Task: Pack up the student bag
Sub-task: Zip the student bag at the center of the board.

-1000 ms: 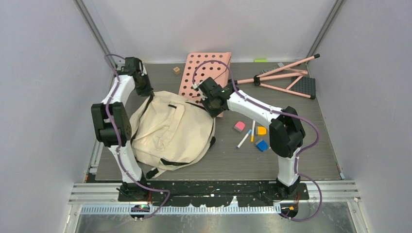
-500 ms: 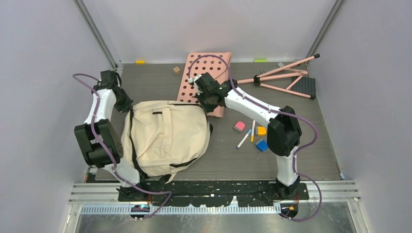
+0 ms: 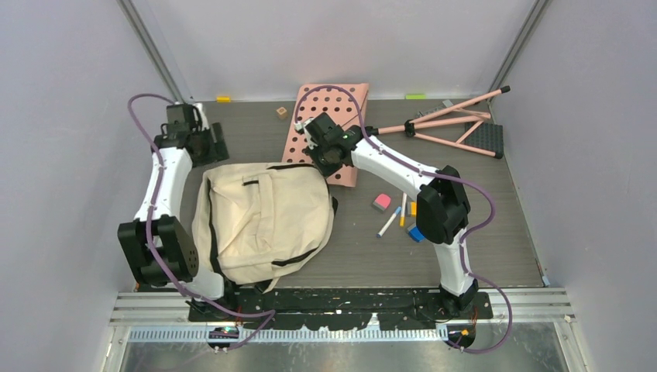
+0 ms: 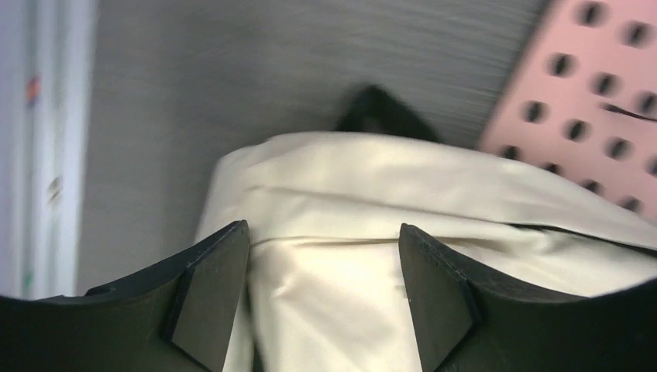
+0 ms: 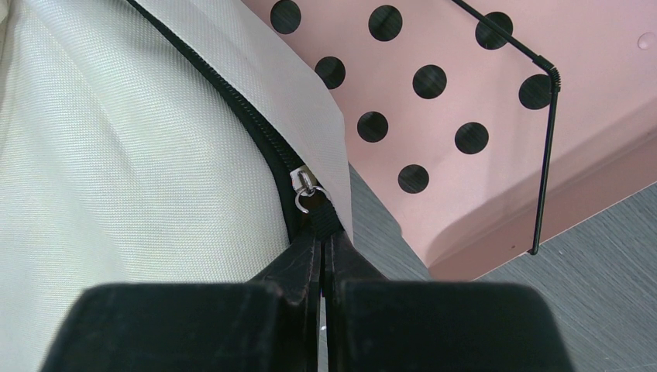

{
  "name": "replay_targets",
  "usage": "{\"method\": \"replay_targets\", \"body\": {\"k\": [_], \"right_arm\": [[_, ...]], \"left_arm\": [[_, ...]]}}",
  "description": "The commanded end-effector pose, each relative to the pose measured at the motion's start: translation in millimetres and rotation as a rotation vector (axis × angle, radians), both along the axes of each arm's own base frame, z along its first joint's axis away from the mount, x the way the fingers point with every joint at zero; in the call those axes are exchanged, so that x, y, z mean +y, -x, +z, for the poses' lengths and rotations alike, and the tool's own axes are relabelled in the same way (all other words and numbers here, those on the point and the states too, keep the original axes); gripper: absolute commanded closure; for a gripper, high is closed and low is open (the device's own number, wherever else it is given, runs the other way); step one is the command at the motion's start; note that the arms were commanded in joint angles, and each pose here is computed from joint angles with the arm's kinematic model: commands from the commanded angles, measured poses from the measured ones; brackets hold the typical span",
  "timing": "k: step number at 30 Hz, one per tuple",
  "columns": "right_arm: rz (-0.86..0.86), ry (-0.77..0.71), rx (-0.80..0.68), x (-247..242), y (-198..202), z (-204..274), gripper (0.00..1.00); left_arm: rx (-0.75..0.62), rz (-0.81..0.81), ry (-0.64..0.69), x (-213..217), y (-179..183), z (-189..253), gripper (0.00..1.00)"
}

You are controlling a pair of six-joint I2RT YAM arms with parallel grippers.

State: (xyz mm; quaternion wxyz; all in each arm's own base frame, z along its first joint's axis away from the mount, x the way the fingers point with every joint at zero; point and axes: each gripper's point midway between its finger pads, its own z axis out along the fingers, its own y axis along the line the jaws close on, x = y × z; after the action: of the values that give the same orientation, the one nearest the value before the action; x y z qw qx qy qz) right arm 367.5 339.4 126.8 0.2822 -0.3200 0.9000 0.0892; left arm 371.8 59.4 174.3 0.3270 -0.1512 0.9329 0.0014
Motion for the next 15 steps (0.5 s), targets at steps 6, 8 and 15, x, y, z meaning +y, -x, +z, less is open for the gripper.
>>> {"method": "replay_targets", "body": {"k": [6,8,15], "right_arm": [[0.007,-0.031,-0.05,5,-10,26,1.0],[0.009,-0.035,-0.05,6,-10,28,0.99],[0.006,-0.036,-0.034,6,-9,26,1.0]], "left_arm": [[-0.228,-0.725,0.201,-169,-57,29,0.28],[-0.218,-0.797,0.221,-189,-59,19,0.28],[-0.219,-0.949,0.316,-229,-56,5,0.31]]}}
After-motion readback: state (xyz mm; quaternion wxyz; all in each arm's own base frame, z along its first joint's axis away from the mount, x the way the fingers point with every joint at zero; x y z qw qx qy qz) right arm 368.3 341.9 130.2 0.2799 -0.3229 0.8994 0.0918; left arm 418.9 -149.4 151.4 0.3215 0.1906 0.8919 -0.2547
